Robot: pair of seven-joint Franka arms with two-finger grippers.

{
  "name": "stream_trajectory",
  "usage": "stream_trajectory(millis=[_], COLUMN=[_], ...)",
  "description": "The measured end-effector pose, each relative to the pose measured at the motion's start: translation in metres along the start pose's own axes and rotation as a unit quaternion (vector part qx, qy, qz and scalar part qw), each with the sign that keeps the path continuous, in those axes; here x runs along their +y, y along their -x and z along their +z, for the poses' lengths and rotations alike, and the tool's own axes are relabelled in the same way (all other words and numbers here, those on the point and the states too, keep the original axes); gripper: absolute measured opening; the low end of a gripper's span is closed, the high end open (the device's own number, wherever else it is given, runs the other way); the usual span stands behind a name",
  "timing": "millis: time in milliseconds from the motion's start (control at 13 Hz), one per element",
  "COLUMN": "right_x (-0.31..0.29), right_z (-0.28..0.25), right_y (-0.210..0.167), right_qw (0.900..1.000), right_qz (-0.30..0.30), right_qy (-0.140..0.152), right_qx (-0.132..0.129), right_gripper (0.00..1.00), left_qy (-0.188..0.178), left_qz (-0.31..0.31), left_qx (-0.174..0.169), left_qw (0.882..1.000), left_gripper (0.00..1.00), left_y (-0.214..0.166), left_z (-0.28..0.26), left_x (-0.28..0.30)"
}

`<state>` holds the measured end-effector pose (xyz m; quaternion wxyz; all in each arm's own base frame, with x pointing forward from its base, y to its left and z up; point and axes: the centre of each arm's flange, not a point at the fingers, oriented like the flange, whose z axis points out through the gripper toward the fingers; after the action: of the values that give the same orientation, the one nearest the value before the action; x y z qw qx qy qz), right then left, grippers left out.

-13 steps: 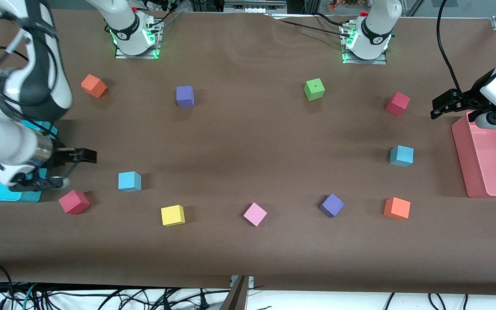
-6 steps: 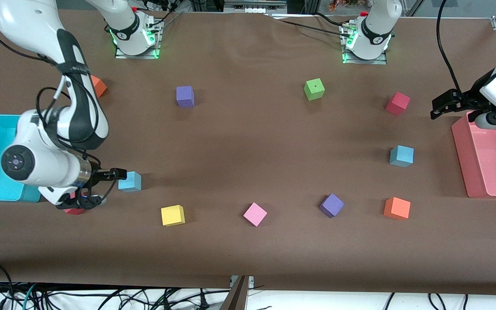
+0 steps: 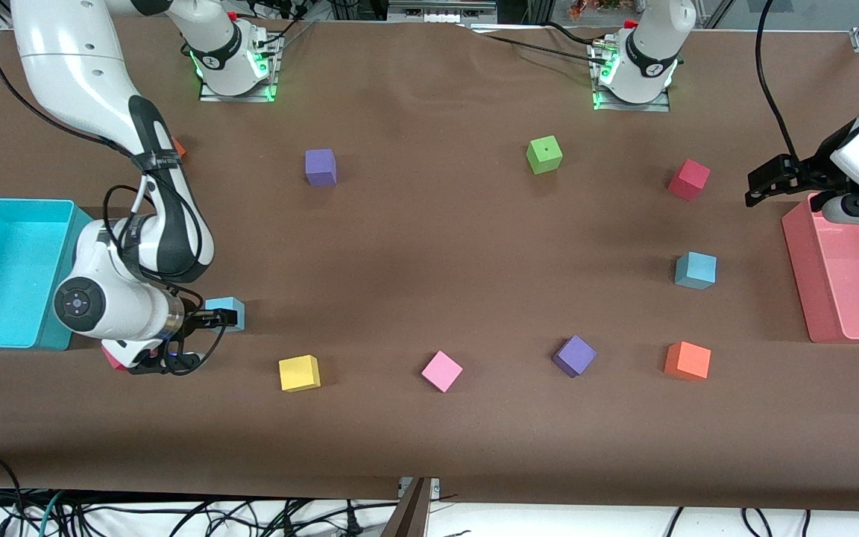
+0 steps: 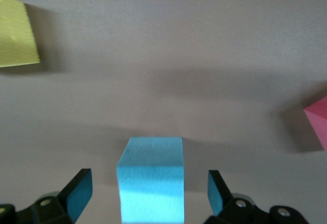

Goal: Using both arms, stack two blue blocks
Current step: 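Reach the right gripper down and grasp the cyan cube beside the red cube, then lift the cyan cube with the right gripper and set it mid-table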

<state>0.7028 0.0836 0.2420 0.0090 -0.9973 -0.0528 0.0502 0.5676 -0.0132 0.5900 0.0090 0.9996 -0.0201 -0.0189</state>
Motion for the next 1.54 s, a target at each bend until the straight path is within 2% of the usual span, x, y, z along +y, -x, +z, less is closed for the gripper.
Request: stream_trajectory(millis=[308,462,692,769,1000,1154,1308,1538], right_x=[0.002,-0.001,-0.007,-0.007,-0.011,-0.032,-0.076,-0.164], right_z=[0.029,0.036,0.039,0.038,0.030,-0.002,-0.051,-0.100], right_y=[0.005,0.007,0.009,0.009,0.007,0.005,0.006,0.015], right_qw=[1.000,1.000,1.000,1.000,1.000,0.999,0.999,1.000], right_qz=[-0.006,-0.010,-0.014,-0.014,-0.017,-0.032,-0.046,-0.025], right_qy=[0.002,0.003,0.003,0.003,0.002,-0.001,-0.004,-0.005], right_qx=[0.003,-0.001,-0.004,-0.005,-0.001,-0.004,-0.014,0.001], right_gripper=[1.00,0.96,0.59,0.56,0.56,0.53,0.52,0.52], left_qy=[0.000,0.000,0.000,0.000,0.000,0.000,0.000,0.000], left_qz=[0.001,0.001,0.002,0.002,0.002,0.002,0.002,0.002], left_qx=[-0.001,-0.001,-0.001,-0.001,-0.001,-0.002,-0.002,-0.002], left_qw=[1.000,1.000,1.000,1.000,1.000,1.000,1.000,1.000], left_gripper=[1.00,1.00,1.00,1.00,1.00,1.00,1.00,1.00], left_y=[0.000,-0.001,-0.001,-0.001,-0.001,-0.001,-0.001,-0.001], left_z=[0.001,0.001,0.001,0.002,0.002,0.002,0.002,0.002], left_x=[0.001,0.001,0.002,0.002,0.002,0.002,0.002,0.002])
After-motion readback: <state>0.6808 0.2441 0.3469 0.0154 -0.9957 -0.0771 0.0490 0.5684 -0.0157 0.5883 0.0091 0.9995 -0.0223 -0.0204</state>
